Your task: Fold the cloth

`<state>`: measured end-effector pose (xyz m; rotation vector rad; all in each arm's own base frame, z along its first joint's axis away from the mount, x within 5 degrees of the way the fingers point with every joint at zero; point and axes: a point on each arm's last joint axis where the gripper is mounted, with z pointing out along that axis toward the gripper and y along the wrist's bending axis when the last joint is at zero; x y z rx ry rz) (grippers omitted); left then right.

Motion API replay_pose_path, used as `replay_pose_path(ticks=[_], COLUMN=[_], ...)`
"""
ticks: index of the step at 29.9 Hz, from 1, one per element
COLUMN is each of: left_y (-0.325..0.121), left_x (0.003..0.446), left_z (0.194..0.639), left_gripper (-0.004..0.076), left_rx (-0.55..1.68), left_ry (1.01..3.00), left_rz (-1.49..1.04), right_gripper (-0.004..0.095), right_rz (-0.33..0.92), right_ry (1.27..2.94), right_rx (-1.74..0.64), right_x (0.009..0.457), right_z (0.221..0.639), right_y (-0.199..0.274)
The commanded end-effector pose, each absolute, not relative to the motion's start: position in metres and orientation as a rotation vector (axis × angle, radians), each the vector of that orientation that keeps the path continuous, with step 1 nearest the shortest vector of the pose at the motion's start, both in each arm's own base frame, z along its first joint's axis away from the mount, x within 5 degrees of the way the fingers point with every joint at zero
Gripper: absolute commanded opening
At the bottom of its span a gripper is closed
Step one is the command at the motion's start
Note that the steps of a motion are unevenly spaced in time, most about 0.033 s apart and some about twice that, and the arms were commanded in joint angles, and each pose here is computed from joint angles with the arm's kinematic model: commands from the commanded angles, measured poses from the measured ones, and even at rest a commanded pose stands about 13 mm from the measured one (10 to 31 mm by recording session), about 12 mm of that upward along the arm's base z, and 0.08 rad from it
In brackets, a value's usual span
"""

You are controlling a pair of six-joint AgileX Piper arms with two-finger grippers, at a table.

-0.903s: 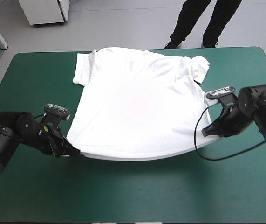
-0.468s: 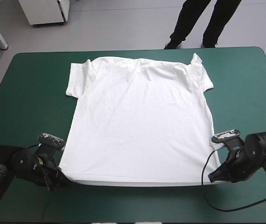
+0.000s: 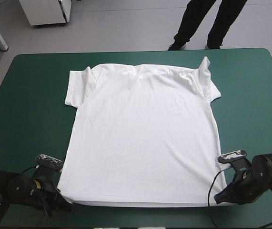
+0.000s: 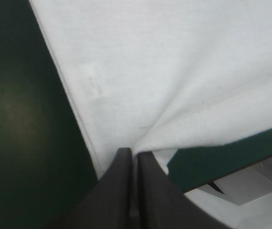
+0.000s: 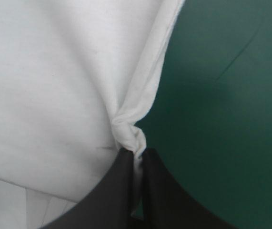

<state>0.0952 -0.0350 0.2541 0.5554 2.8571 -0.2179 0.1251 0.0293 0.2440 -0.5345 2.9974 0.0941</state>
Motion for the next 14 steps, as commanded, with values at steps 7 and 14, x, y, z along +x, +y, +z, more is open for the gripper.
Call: replay_pose_path(ticks=[7,14], left_y=[-0.0347,-0.0351], left_x=[0.0853,0.0853], left_z=[0.2549,0.2550], left_gripper=[-0.0021,0.0157], left_rx=[0.532,0.531], left_ry=[2.903,2.903], left_rz=[-0.249,-0.255], right_gripper=[-0.0010,0.0157], right_rz=[0.127,0.198], right_ry=[3.006,2.987], right_rx=[-0.496,-0.494], right_x=[0.1226,0.1237], right_z=[0.2503,0.2546], right_y=[0.0308,0.0353])
